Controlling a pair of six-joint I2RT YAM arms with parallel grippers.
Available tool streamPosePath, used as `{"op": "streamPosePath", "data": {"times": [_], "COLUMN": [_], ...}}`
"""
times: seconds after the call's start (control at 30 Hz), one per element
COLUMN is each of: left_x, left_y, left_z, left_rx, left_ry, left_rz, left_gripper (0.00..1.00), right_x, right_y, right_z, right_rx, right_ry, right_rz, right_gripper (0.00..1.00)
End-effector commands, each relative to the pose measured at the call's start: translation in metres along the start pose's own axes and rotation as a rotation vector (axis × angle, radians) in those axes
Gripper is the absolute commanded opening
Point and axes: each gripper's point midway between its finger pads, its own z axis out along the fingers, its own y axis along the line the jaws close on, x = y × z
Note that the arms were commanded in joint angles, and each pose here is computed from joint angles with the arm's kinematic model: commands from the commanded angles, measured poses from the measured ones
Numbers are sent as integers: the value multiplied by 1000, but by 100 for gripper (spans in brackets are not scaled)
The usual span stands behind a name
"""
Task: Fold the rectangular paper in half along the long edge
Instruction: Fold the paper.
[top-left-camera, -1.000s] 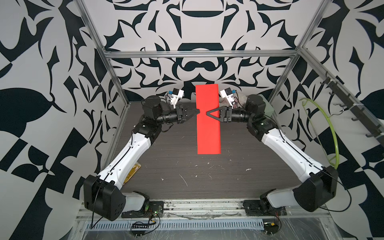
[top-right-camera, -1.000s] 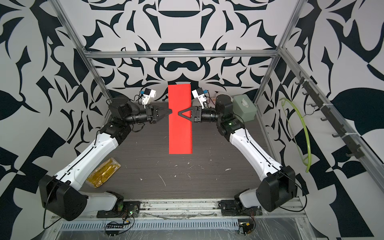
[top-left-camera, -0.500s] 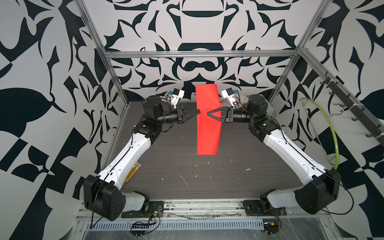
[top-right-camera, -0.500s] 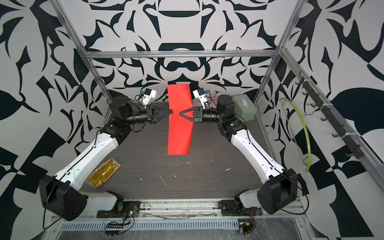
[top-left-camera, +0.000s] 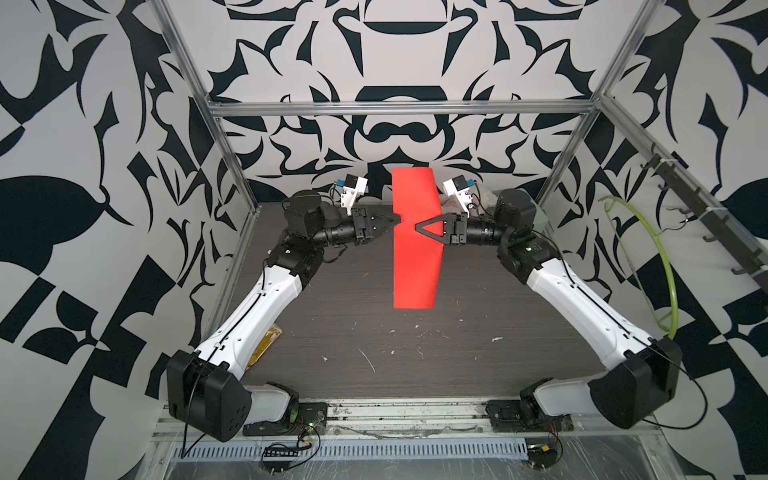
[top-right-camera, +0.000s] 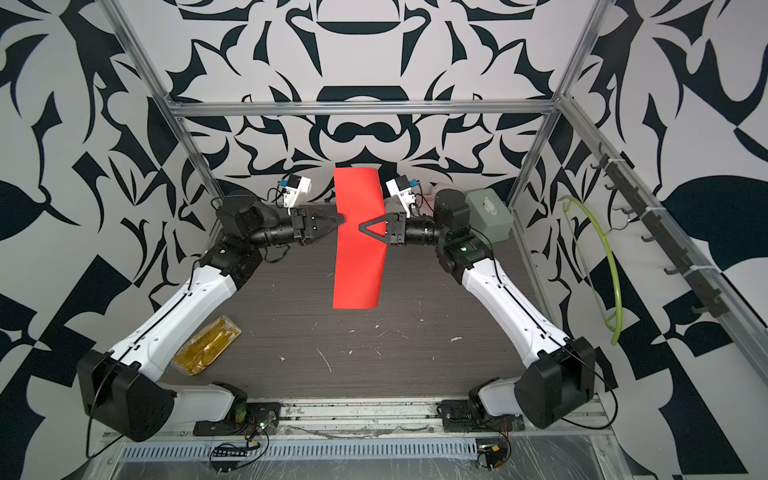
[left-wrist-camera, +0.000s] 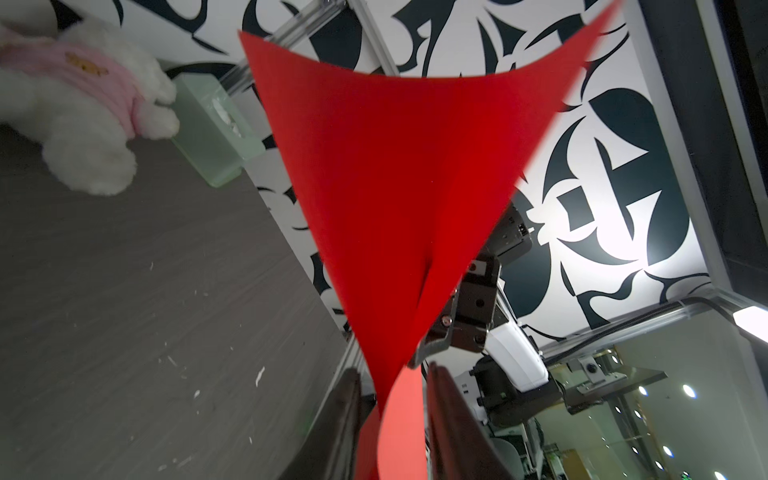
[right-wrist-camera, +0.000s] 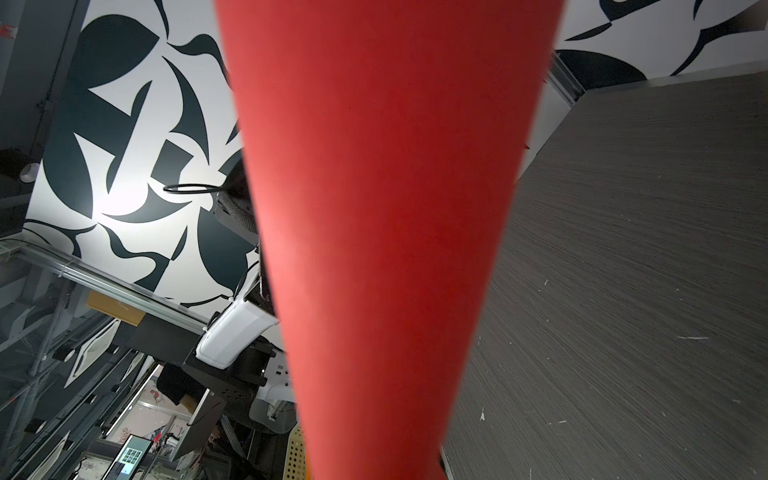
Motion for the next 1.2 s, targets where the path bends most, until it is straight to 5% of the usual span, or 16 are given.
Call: {"op": "streamPosePath", "data": {"times": [0.0,0.9,1.17], "left_x": [-9,-8,-8], "left_y": [-14,4,6], "left_z": [0,6,6], "left_rx": [43,44,42], "left_ry": [-21,-24,-29], "left_rz": [45,4,2], "left_gripper": [42,47,31], "right_x": [-17,-32,-36], "right_y": [26,38,34], "right_z": [-4,0,1], "right_rx": [-54,-194,-214], "right_ry": [-37,-65,-92], "right_rz": [-81,-14,3], "right_gripper": [0,0,0]}}
